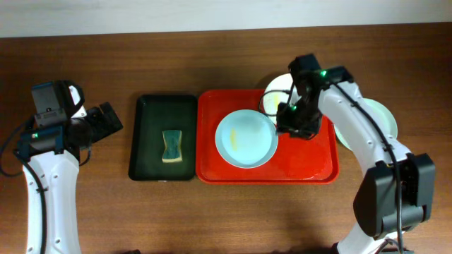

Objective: Clean dirty plates on tray and stack at the side

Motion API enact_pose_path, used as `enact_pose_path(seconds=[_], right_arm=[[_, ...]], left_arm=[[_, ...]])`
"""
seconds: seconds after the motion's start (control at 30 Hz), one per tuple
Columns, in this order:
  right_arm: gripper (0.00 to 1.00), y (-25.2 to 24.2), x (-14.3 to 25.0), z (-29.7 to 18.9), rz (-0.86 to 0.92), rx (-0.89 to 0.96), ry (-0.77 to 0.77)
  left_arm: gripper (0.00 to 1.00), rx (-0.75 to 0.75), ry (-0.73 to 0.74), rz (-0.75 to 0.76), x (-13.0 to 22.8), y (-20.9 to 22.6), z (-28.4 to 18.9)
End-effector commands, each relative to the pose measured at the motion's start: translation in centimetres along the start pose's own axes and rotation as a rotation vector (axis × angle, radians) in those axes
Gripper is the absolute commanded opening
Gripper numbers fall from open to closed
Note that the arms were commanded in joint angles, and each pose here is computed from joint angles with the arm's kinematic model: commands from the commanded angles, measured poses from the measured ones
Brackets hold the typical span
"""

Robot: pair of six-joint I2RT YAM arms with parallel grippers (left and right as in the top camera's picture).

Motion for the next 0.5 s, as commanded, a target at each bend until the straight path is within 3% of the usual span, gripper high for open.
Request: enact_pose_path(seconds=[0.0,0.17,0.3,0.47], right_arm=[[0.98,-0.3,-1.2,-1.6,-0.065,0.032,-0.058],[1.0,-0.7,-2.5,-1.7,-0.132,0.065,-0.11],[0.75,-1.0,-2.2,-0.8,-0.132,0.076,-0.101],[0.7,-1.5,-2.3,1.3,-0.134,0.076,-0.104]], left_arm=[[0.99,0.007,-0.022,-0.001,-0.5,-0.1,-0.6],[0.99,0.007,-0.022,-0.001,-0.5,-0.1,-0.6],[0.99,0.007,-0.022,-0.001,-0.5,-0.1,-0.6],[0.99,0.007,-0.022,-0.001,-0.5,-0.1,-0.6]])
Point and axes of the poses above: each gripper's point midway between its finger pads, its own z axis out along the fingers, its own y axis along the line the jaws close on, x = y × z, the point moved 1 cm from there along -z, back along the fingers, and after that the axes turned 9 degrees about -z, right-handed, at the moved point
